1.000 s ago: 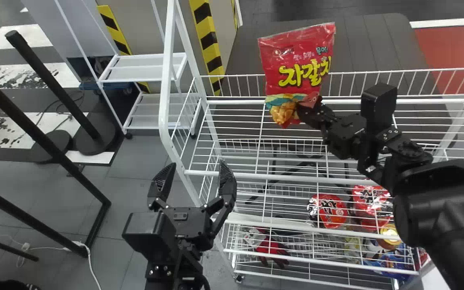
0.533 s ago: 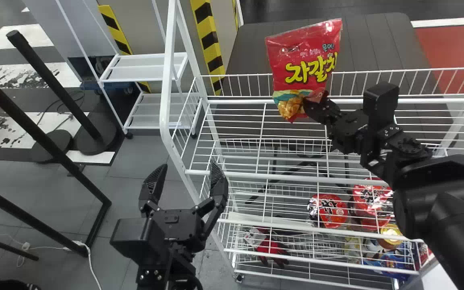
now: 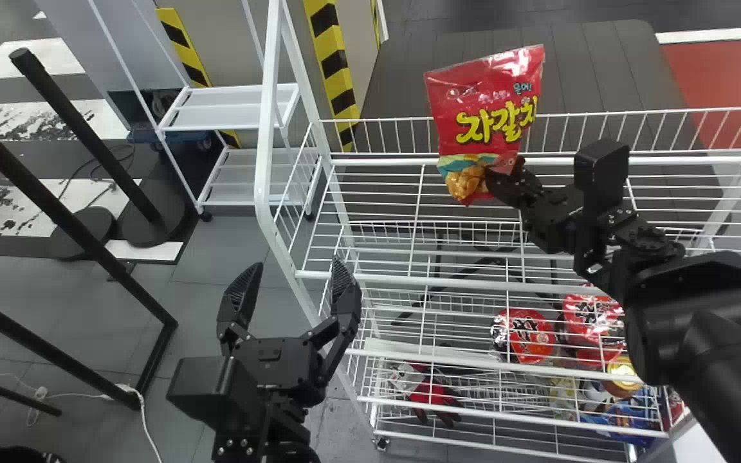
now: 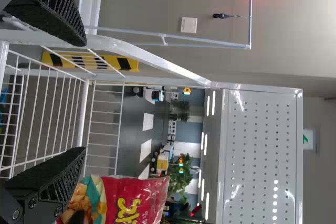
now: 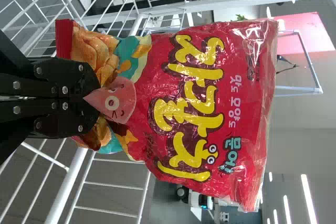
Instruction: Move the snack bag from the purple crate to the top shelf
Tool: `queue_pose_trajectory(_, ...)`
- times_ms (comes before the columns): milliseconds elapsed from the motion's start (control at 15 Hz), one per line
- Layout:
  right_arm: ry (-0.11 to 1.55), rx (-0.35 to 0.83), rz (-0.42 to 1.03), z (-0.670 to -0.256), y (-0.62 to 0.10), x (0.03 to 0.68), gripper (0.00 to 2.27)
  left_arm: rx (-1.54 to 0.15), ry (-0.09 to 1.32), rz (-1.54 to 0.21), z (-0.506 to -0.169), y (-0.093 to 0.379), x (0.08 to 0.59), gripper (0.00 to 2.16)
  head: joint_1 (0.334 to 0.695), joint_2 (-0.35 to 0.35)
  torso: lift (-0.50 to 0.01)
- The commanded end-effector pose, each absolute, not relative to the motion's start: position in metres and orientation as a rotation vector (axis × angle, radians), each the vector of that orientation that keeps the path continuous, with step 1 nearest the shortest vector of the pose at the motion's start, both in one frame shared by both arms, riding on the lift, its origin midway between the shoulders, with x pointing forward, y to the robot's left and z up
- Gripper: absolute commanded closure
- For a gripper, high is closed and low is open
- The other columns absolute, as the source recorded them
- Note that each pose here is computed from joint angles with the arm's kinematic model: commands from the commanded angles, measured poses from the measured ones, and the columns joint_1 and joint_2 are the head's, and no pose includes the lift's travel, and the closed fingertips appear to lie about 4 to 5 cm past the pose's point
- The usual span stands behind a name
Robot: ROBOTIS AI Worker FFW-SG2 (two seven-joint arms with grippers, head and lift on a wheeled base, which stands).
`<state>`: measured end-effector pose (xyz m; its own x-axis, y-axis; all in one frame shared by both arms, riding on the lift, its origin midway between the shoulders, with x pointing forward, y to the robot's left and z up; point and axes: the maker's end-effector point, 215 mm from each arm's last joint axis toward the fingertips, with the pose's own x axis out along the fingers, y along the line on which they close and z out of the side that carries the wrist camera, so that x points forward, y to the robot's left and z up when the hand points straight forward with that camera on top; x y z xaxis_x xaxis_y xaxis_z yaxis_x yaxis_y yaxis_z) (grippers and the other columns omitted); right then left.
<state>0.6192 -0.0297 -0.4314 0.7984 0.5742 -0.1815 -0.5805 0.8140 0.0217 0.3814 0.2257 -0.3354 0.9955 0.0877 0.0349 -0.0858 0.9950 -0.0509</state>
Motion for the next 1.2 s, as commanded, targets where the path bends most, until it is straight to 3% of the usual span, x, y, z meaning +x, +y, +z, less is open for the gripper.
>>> queue_pose_trajectory(0,0.181,-0.037,0.619,-0.437,-0.023,0.616,1.22,-0.055,-0.054,0.092,-0.330,0.228,0.377,0.11,0.695,0.213,0.001)
queue_pose_trajectory(267,0.173,-0.047,0.608,-0.439,-0.025,0.616,1.04,-0.053,-0.052,0.091,-0.332,0.228,0.376,0.11,0.695,0.217,0.001)
queue_pose_trajectory(400,0.170,-0.047,0.606,-0.440,-0.026,0.615,0.80,-0.053,-0.053,0.089,-0.332,0.227,0.377,0.11,0.695,0.215,0.001)
queue_pose_trajectory(533,0.162,-0.048,0.607,-0.439,-0.026,0.614,0.22,-0.053,-0.052,0.088,-0.332,0.226,0.376,0.11,0.695,0.214,0.001)
queue_pose_trajectory(600,0.159,-0.048,0.607,-0.439,-0.026,0.613,0.13,-0.053,-0.052,0.088,-0.332,0.226,0.376,0.11,0.695,0.214,0.001)
queue_pose_trajectory(1133,0.124,-0.037,0.621,-0.441,-0.017,0.590,0.12,-0.049,-0.046,0.084,-0.335,0.224,0.374,0.11,0.695,0.220,0.001)
